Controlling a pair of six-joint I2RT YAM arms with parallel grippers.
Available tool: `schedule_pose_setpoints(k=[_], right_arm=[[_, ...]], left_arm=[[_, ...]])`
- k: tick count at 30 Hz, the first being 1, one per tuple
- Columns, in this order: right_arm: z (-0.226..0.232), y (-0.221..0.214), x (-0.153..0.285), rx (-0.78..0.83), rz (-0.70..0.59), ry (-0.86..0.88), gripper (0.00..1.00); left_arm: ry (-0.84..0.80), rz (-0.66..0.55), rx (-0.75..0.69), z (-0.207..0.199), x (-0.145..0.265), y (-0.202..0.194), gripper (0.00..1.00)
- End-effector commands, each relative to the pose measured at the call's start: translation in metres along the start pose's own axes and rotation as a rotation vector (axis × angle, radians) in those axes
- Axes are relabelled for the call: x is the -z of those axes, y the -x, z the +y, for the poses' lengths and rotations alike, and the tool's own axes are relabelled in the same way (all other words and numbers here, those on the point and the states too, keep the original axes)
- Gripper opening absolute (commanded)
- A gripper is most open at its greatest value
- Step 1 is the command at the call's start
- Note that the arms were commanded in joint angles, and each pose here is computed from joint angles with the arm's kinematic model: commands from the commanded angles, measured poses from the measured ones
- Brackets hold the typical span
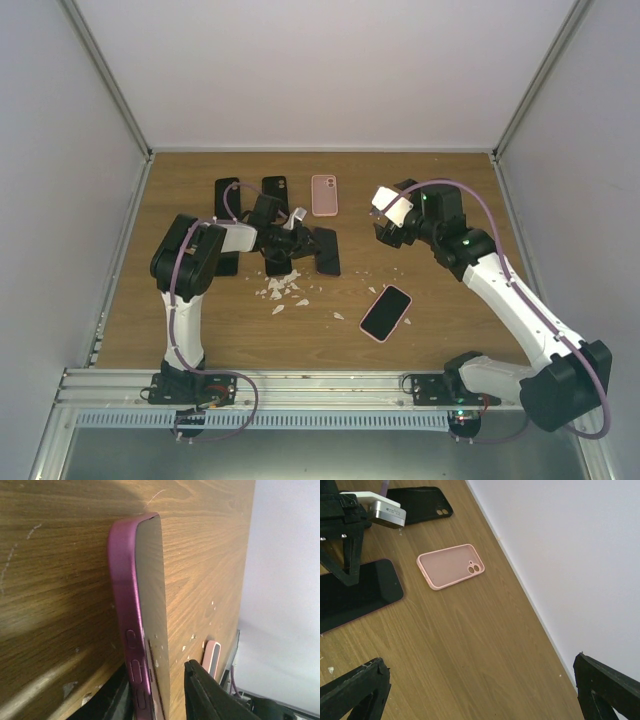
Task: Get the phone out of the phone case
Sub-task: Place the phone at the center of the board, then pick up the phone at the center of the board.
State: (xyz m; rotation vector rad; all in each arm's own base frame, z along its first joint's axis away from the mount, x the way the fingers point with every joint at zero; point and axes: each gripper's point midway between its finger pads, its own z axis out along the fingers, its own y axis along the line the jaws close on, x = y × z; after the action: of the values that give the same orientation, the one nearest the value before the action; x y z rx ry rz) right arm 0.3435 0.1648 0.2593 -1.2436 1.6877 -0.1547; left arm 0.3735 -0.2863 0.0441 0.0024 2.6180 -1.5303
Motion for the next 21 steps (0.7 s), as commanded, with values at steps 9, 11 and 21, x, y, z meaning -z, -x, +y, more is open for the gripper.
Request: schedule_pose_setpoints(k=[9,11,21], right_arm=[[0.011,-0.010,0.003,0.007,0.033,0.055,1.00],[0.017,-0.017,0.005,0.002,0.049,0.075,1.00],[0.048,-0.053,0.021,-0.073,0.093,0.242,1.00]], left_arm=[[0.036,-0.073,-0.061,-0.018,0.013,0.008,0.71],[0.039,-0.089,-0.084,-0.024,0.017,0.009,0.81],[0.078,-0.132,-0.247,-0.058,0.034,0.000,0.99]])
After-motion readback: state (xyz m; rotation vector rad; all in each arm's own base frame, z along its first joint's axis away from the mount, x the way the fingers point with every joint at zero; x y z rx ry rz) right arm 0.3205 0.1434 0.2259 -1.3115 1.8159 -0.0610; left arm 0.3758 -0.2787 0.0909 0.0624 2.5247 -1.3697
